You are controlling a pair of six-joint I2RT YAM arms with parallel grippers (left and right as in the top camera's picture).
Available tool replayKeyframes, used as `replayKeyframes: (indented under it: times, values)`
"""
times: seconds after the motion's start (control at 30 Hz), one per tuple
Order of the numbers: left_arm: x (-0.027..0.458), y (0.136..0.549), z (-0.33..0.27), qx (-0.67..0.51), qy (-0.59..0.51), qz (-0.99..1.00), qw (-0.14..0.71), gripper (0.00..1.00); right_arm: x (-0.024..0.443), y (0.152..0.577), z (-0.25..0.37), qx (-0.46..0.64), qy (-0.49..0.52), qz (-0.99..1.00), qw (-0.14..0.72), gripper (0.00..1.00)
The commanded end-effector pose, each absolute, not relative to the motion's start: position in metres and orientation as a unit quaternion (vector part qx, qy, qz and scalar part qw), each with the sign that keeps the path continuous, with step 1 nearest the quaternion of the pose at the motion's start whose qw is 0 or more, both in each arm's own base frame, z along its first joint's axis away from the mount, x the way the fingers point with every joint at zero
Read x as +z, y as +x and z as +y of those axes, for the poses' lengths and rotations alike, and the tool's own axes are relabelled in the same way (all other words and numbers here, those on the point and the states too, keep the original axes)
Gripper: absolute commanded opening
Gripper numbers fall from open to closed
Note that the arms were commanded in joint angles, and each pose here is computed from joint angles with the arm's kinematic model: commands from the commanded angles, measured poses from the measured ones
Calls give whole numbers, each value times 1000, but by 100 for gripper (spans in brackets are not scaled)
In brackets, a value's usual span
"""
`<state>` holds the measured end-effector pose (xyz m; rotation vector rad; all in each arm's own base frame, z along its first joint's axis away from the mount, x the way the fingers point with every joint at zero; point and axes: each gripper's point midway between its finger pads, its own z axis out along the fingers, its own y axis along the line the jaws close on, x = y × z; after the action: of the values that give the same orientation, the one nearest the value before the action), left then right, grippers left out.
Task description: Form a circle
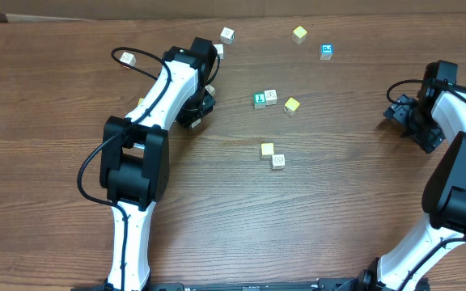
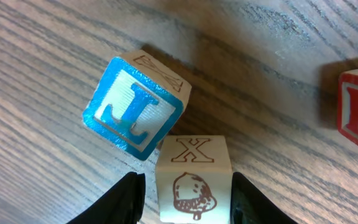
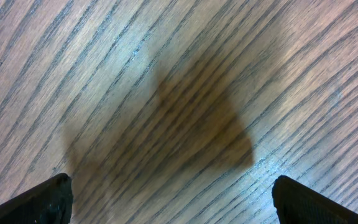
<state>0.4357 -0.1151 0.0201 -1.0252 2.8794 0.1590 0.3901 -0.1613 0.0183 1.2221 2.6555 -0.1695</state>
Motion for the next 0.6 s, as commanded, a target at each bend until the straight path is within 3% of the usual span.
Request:
replayKeyframes:
  times: [0.0,0.2,0.27,0.33,0.57]
  values:
    - [9,432,-119,60,-326,943,35,39,28,392,-162,-57,416,899,120,100]
    - [9,434,-116,58,-329,942,38,35,28,392,-162,-57,416,899,120,100]
    - [9,435,-116,58,-330,942,38,43,28,392,-162,-57,416,899,120,100]
    - [9,435,-115,58,-331,941,38,44,28,392,-162,-57,416,899,120,100]
    - [9,436,-111,57,-336,939,38,39,28,392,-162,-57,416,899,120,100]
